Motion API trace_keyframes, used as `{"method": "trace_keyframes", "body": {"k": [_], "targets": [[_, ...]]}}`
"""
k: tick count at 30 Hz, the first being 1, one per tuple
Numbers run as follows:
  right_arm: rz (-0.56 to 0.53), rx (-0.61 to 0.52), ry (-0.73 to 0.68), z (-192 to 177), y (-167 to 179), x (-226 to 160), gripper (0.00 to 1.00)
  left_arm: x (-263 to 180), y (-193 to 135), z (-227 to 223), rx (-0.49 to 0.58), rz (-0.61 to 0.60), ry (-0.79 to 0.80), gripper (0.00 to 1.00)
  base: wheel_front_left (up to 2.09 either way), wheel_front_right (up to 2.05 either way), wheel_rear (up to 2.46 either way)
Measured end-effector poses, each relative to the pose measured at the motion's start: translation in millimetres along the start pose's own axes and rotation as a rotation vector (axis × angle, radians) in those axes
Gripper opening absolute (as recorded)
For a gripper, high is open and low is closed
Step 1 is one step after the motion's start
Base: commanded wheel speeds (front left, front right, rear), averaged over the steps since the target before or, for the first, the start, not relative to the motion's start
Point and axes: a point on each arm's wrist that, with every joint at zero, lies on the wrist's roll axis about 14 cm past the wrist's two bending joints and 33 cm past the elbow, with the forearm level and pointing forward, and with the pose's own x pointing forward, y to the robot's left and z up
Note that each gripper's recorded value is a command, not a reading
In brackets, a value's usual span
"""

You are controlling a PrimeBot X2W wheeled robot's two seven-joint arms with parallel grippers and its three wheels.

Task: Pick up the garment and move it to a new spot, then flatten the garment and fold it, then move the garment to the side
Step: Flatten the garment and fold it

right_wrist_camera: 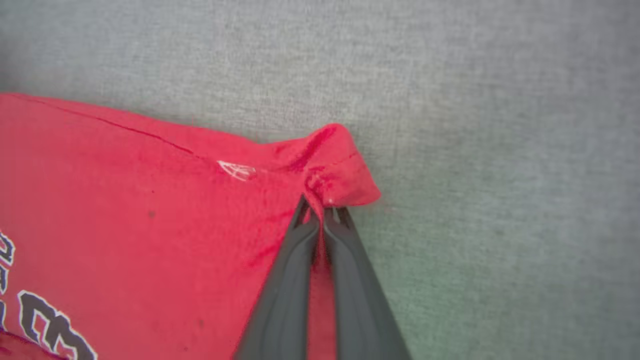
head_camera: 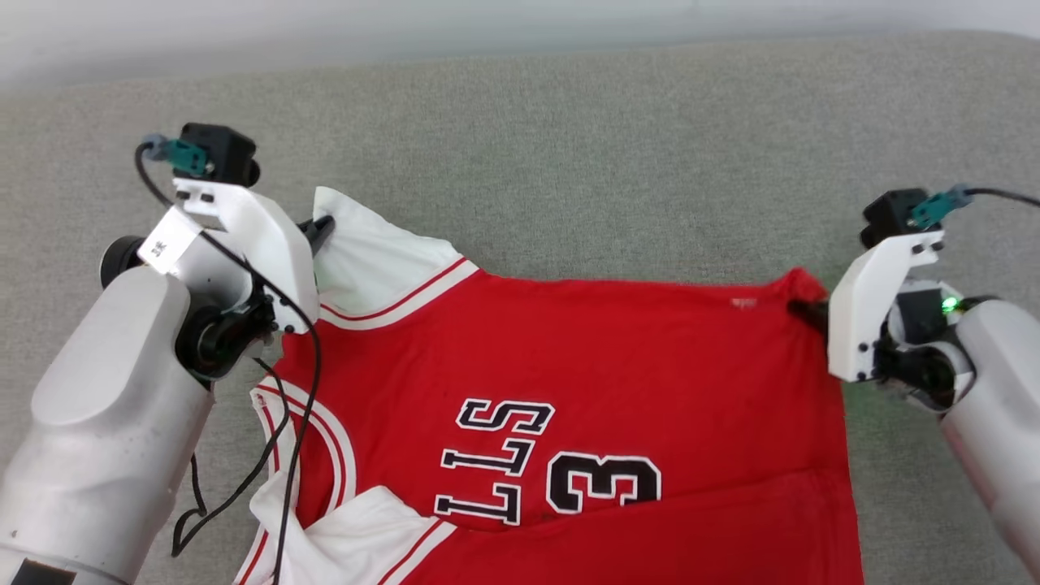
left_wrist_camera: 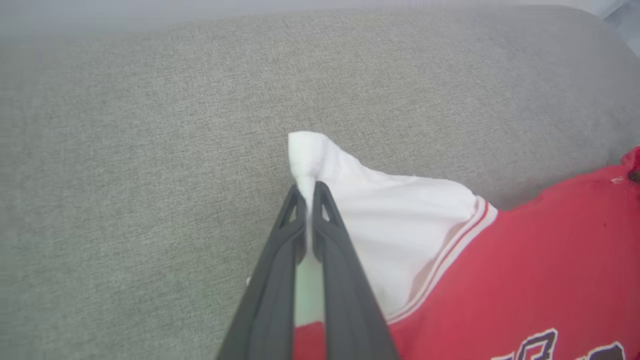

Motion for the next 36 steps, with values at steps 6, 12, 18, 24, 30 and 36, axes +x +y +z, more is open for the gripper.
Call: {"method": "trace_keyframes", "body": {"k": [6, 12, 18, 24, 30, 36], "targets": [[-0.008, -0.051, -0.14, 33.8, -3.2, -26.4, 0.0, -20.3, 0.2, 7.4, -0.041, 0.007, -0.082, 0.0, 0.0, 0.0, 0.0], [0.0, -0.081, -0.177, 4.1, 1.1, -39.0, 0.0, -57.3, 7.7, -22.2, -0.145, 0.048, -0.16, 0.0, 0.0, 0.0, 0.0], [0.016, -0.039, -0.194, -30.2, 4.8, -42.4, 0.0, -84.9, 7.9, -74.8, -0.243, 0.091, -0.125, 0.0, 0.0, 0.0, 0.0], [0.014, 0.016, -0.192, -67.4, 5.6, -49.2, 0.0, -109.0, -1.2, -122.8, -0.322, 0.121, -0.053, 0.0, 0.0, 0.0, 0.0], [-0.001, 0.064, -0.202, -93.8, 5.8, -58.7, 0.0, -124.2, -12.7, -163.2, -0.396, 0.139, 0.029, 0.0, 0.0, 0.0, 0.0], [-0.005, 0.135, -0.22, -114.5, 12.9, -60.3, 1.0, -125.5, -26.8, -189.1, -0.433, 0.128, 0.092, 0.1, 0.0, 0.0, 0.0]]}}
